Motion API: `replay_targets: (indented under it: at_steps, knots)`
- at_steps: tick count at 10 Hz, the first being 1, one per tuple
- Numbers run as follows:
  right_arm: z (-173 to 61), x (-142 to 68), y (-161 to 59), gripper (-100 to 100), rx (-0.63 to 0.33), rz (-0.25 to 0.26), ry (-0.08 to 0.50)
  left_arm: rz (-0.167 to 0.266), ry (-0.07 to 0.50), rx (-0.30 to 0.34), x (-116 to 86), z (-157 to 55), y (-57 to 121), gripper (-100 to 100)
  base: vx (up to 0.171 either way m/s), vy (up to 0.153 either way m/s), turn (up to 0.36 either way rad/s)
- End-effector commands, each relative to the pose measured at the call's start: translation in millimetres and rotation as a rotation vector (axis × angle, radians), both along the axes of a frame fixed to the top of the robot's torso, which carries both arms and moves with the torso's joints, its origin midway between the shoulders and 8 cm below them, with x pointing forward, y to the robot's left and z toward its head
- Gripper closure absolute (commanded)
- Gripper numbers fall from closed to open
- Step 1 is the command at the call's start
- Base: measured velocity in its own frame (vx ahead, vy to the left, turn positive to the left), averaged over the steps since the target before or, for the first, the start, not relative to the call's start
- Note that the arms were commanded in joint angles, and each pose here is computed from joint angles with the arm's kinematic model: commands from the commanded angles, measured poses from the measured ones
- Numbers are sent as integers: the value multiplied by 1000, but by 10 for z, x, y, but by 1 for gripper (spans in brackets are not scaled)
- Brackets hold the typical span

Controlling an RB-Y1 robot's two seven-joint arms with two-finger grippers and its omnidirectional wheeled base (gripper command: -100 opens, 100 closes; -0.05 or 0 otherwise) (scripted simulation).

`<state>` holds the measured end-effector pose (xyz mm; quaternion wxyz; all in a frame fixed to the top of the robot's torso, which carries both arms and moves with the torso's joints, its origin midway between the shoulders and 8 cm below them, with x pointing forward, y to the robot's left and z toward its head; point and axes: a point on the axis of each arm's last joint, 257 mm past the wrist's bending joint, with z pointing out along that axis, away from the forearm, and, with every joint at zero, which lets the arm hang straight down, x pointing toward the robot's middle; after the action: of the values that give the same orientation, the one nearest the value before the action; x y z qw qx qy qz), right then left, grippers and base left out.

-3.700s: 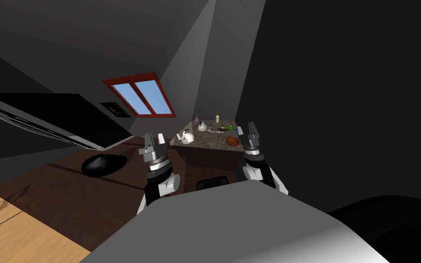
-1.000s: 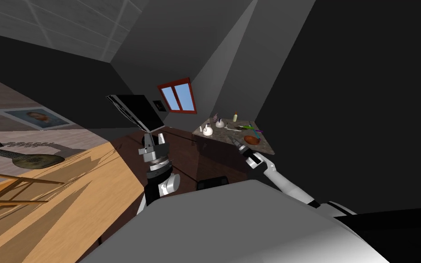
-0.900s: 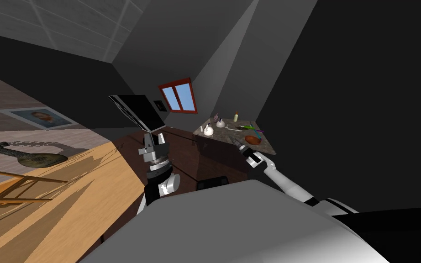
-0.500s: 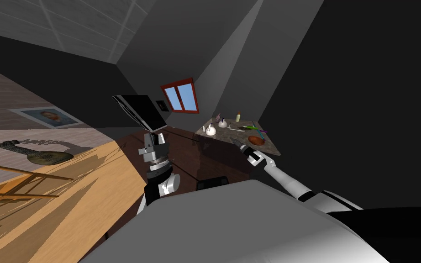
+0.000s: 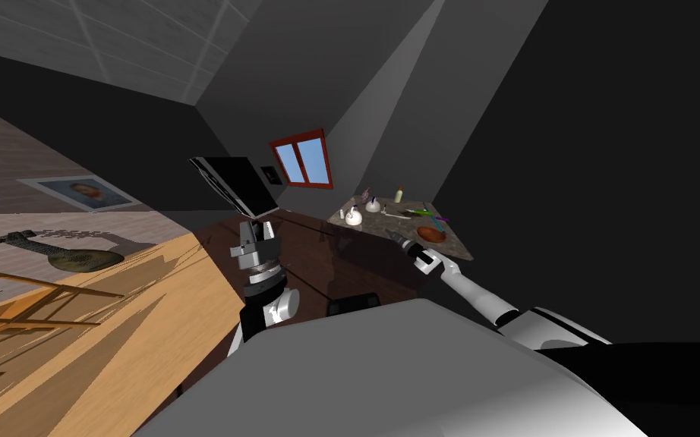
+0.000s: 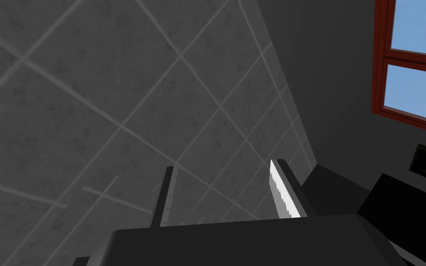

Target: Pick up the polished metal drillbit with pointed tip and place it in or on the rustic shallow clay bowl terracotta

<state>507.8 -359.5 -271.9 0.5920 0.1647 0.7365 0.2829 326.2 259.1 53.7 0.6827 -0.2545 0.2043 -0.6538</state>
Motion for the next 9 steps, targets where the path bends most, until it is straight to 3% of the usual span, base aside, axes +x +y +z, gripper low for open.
replay_targets:
  at_steps: [1, 4, 6, 9]
  knots:
    - [-76, 71, -192, -100, -53, -25, 31, 0, 0, 0, 0, 0, 0, 0, 11, 67, 21]
    - [-232, 93, -498, -100, -111, -69, 79, 0, 0, 0, 0, 0, 0, 0, 44, 80, 8]
    - [-292, 177, -915, -100, -207, -125, 128, 0, 0, 0, 0, 0, 0, 0, 80, 111, 1]
    - [-437, 121, -1322, -100, -263, -189, 185, 0, 0, 0, 0, 0, 0, 0, 44, 97, -8]
